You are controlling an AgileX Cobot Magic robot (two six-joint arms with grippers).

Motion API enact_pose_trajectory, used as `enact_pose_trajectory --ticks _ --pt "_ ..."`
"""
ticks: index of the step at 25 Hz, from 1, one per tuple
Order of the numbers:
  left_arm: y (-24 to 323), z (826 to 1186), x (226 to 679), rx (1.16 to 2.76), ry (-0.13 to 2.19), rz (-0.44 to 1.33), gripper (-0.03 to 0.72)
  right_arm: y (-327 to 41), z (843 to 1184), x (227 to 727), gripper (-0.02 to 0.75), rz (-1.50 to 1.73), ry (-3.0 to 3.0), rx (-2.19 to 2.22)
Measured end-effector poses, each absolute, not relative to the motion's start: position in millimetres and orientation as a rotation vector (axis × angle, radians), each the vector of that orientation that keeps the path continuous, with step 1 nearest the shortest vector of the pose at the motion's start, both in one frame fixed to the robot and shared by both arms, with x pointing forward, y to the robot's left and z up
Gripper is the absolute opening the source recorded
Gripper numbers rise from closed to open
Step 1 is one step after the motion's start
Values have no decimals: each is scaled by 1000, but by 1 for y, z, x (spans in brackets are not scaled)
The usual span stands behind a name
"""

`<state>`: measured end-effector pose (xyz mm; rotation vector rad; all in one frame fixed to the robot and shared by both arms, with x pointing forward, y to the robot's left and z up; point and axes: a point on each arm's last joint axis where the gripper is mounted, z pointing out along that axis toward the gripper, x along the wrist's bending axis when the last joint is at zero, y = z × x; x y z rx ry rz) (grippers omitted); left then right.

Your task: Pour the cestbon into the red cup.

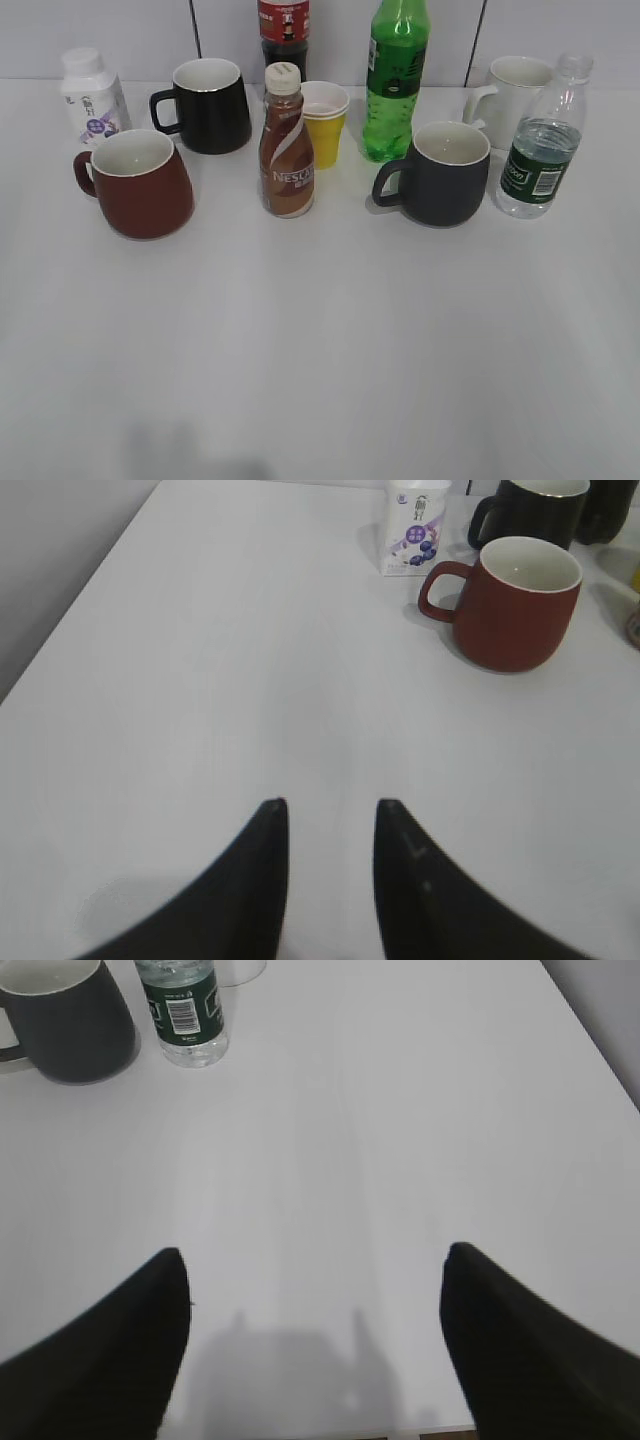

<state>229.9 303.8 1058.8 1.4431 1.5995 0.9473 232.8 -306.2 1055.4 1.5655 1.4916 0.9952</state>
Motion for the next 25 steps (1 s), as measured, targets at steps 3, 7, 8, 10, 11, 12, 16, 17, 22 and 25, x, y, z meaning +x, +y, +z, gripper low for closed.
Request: enact_pose_trajectory --ticks 3,7,8,10,11,12,16,17,22,25 --pt "304 1059 230 1443 1600 947 227 -306 1055 233 587 995 1492 1565" --pt "304 1059 230 1443 1600 947 227 -306 1055 233 587 995 1492 1565" --pt "304 1059 230 1443 1600 947 227 -306 1055 233 587 995 1492 1565" --pt "304 1059 230 1443 1600 947 227 -306 1055 233 587 995 1492 1565" --pt "304 1059 230 1443 1600 947 227 -306 1055 233 587 995 1492 1565" --pt "304 1059 230 1443 1600 947 227 -306 1055 233 587 995 1492 1565" --pt "304 1059 230 1443 1600 947 227 -306 1055 233 587 995 1492 1565" --pt "304 1059 230 1443 1600 947 227 -306 1055 233 587 995 1492 1565" --pt "304 1059 230 1443 1600 947 227 -306 1055 233 587 995 1492 1565" --pt "304 1059 230 1443 1600 947 227 -306 1055 233 587 995 1492 1565"
